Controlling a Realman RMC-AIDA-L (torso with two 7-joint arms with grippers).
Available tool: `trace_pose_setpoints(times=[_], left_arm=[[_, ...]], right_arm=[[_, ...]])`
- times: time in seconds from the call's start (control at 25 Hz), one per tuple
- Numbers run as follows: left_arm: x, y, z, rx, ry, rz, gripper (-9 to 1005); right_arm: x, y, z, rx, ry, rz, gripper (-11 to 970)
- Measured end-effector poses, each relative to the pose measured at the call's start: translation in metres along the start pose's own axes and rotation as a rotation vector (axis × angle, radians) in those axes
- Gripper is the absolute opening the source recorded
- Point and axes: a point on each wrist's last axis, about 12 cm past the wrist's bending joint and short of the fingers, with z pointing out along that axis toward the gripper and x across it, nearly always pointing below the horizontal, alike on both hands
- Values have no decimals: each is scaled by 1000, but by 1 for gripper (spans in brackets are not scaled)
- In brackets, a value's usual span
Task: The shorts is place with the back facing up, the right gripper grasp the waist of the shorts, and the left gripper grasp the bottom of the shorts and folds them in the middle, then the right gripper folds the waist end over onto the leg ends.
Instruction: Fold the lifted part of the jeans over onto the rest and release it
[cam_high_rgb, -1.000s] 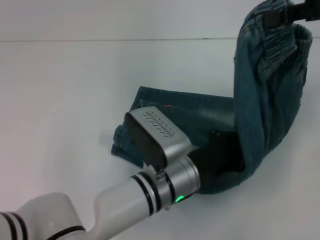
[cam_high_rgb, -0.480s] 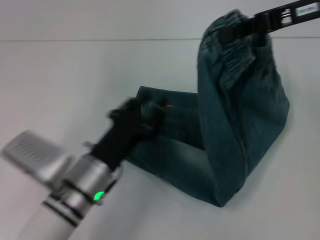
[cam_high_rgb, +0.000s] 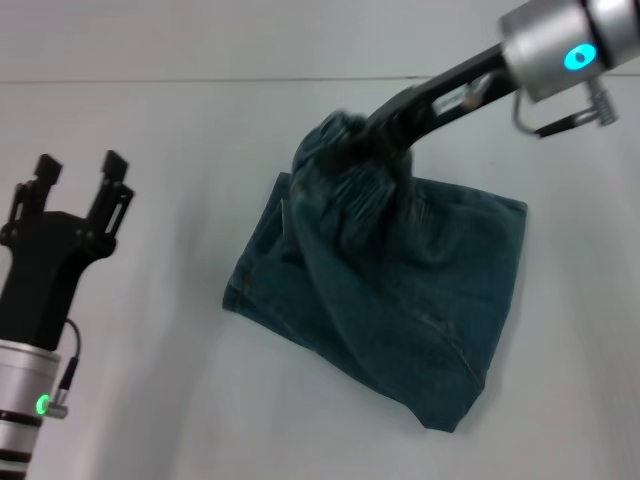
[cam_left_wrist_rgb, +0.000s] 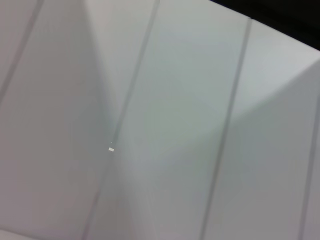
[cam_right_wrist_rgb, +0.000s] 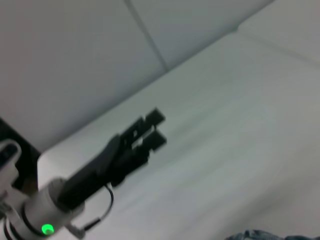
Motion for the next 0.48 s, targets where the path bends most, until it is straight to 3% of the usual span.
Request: trace_pose_setpoints(times=[0.12, 0.24, 0.48], left_arm=[[-3, 11, -5, -41, -3, -1, 790], [-3, 15, -7, -54, -3, 4, 796], [-3, 17, -8, -61, 8, 8, 802]], right_arm=[[0, 7, 21, -10, 45, -27, 112], [0, 12, 35, -11, 50, -49, 174], [4, 12, 39, -18, 26, -101, 305]])
